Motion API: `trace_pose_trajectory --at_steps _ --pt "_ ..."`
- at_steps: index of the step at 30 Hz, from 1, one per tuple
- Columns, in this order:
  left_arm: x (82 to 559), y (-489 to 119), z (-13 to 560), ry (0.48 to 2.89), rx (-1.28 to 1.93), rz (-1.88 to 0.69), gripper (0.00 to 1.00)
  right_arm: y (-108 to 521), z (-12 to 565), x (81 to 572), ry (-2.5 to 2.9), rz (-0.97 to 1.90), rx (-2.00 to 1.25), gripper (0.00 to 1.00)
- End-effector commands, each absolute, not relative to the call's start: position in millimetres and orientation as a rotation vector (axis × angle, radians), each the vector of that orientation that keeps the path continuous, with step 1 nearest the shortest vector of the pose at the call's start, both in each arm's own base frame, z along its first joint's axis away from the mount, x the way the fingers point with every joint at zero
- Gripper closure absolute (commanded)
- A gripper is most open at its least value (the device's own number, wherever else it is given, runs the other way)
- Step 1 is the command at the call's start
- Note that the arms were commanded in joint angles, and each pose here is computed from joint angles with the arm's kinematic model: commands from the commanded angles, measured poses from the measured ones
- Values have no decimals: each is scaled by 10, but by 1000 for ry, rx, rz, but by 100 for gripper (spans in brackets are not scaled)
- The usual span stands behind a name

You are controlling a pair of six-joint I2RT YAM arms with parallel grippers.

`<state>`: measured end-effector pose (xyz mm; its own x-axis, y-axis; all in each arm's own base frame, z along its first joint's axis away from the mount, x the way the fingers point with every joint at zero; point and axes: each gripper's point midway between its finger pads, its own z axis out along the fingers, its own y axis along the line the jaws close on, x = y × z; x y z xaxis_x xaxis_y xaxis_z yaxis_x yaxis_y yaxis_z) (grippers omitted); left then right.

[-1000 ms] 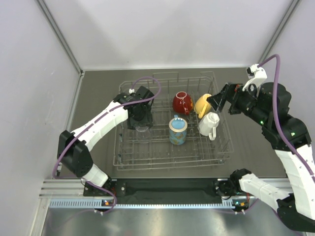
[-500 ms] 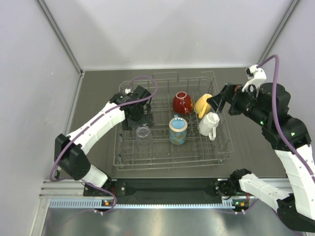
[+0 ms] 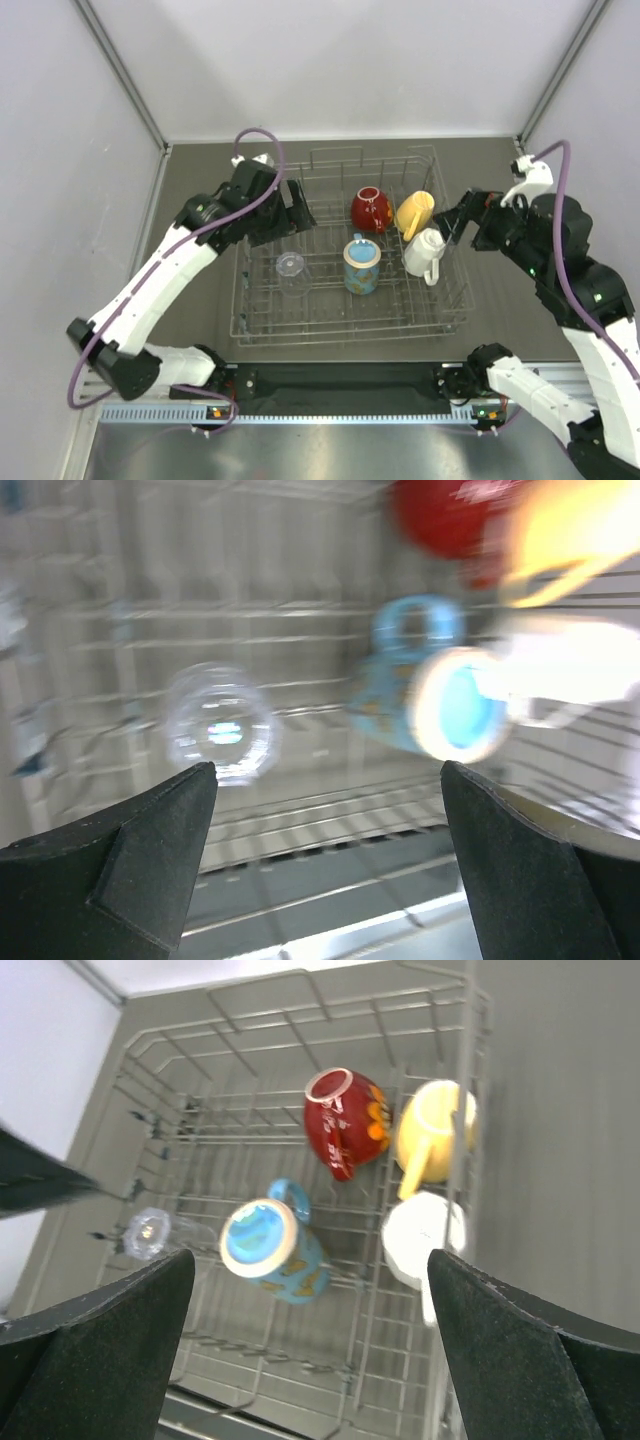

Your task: Load the cups into the dish rack

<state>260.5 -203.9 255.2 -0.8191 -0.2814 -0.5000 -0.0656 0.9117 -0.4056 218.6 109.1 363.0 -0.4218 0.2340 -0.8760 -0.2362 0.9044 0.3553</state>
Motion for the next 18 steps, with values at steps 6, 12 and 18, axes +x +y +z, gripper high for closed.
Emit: trace_pose_trajectory --at_steps 6,12,18 --pt "2551 -2457 3420 2073 -237 -1116 1 703 3226 1947 2037 385 252 0" --pt "2355 -2535 3676 1950 -203 -1324 1 581 3186 1815 2076 353 354 0" --pt "2125 -2521 3796 1821 -141 -1470 1 526 3137 1650 2060 386 387 0"
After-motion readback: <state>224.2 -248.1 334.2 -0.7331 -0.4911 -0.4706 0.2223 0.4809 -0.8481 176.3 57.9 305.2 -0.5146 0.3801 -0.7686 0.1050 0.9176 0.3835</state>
